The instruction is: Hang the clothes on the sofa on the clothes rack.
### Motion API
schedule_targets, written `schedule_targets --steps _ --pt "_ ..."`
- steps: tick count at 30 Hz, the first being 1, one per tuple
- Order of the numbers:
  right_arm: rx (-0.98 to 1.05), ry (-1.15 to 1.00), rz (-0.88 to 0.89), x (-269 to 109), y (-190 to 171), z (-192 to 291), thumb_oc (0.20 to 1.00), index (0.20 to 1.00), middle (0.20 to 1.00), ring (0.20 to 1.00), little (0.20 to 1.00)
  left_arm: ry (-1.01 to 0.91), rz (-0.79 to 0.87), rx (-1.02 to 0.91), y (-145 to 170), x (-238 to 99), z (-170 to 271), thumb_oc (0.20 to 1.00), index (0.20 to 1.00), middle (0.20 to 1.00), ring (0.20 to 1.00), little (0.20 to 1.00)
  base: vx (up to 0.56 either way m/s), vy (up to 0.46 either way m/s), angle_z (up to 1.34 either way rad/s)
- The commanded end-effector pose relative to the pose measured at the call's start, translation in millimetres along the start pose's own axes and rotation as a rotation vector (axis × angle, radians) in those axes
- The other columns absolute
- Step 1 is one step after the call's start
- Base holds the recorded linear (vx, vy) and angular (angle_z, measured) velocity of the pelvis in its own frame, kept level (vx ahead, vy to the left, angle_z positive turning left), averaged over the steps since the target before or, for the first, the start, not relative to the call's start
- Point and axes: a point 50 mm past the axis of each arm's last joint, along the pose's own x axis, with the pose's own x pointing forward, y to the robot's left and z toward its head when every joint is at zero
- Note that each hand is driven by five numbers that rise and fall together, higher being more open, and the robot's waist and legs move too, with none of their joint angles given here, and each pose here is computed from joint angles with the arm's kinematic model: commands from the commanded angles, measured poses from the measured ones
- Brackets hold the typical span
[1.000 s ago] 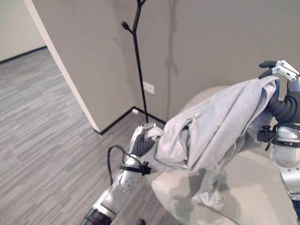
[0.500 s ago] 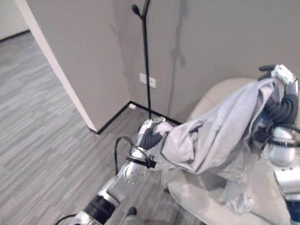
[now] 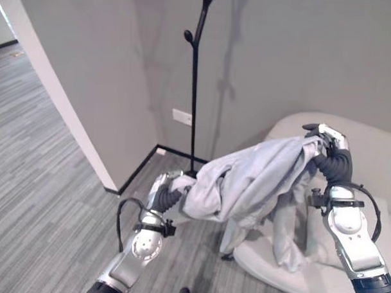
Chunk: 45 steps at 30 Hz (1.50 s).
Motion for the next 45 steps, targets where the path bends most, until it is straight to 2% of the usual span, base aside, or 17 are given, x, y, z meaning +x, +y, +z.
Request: schedule_targets --steps 1,3,7,14,19,26,32,34,43,44,45 --pt "-0.010 -0.131 -0.077 11 -25 19 0.200 0.200 0.200 0.200 0.200 -0.108 -0.033 -0.112 -13 13 26 0.200 0.200 0.200 0.200 0.200 0.02 0.056 0.02" --pt "-0.006 -0.118 -0.097 10 -29 17 0.200 0.200 0.200 0.200 0.200 -0.114 -0.077 -0.123 -23 14 28 0.200 0.200 0.200 0.200 0.200 0.03 0.023 -0.02" --pt "-0.016 -0.128 -0.088 12 -28 18 0.200 0.200 0.200 0.200 0.200 -0.147 -0.094 -0.146 -24 16 36 0.200 0.200 0.200 0.200 0.200 0.03 0.001 0.03" --pt "-0.079 -0.036 -0.027 10 -23 4 0.200 0.200 0.200 0.200 0.200 -0.150 -0.071 -0.165 -29 23 40 0.200 0.200 0.200 0.200 0.200 -0.02 0.027 0.04" --pt "-0.039 -0.014 -0.033 10 -23 3 0.200 0.200 0.200 0.200 0.200 -0.133 -0.071 -0.147 -28 22 37 0.200 0.200 0.200 0.200 0.200 0.04 0.103 0.10" --pt "-0.034 0.005 -0.103 15 -22 2 0.200 0.200 0.200 0.200 0.200 -0.151 -0.039 -0.089 -21 34 38 0.200 0.200 0.200 0.200 0.200 0.11 0.215 -0.12" --pt "-0.053 0.048 -0.057 -2 -17 -3 0.200 0.200 0.200 0.200 0.200 -0.139 -0.075 -0.078 -25 28 33 0.200 0.200 0.200 0.200 0.200 0.13 0.378 -0.39" --pt "0.101 0.101 -0.003 -8 -6 -10 0.200 0.200 0.200 0.200 0.200 -0.154 -0.080 -0.041 -18 27 32 0.200 0.200 0.200 0.200 0.200 0.01 0.494 -0.53" --pt "0.250 0.119 0.026 -17 10 -14 0.200 0.200 0.200 0.200 0.200 -0.079 -0.056 -0.039 -9 9 17 0.200 0.200 0.200 0.200 0.200 -0.01 0.253 -0.49" --pt "0.455 0.717 0.011 -97 51 -108 0.200 0.200 0.200 0.200 0.200 0.450 0.008 -0.341 -38 -21 -52 0.200 0.200 0.200 0.200 0.200 0.04 0.080 -0.32" --pt "0.461 0.730 0.008 -100 52 -109 0.200 0.200 0.200 0.200 0.200 0.444 -0.006 -0.345 -40 -22 -51 0.200 0.200 0.200 0.200 0.200 0.06 0.028 -0.17"
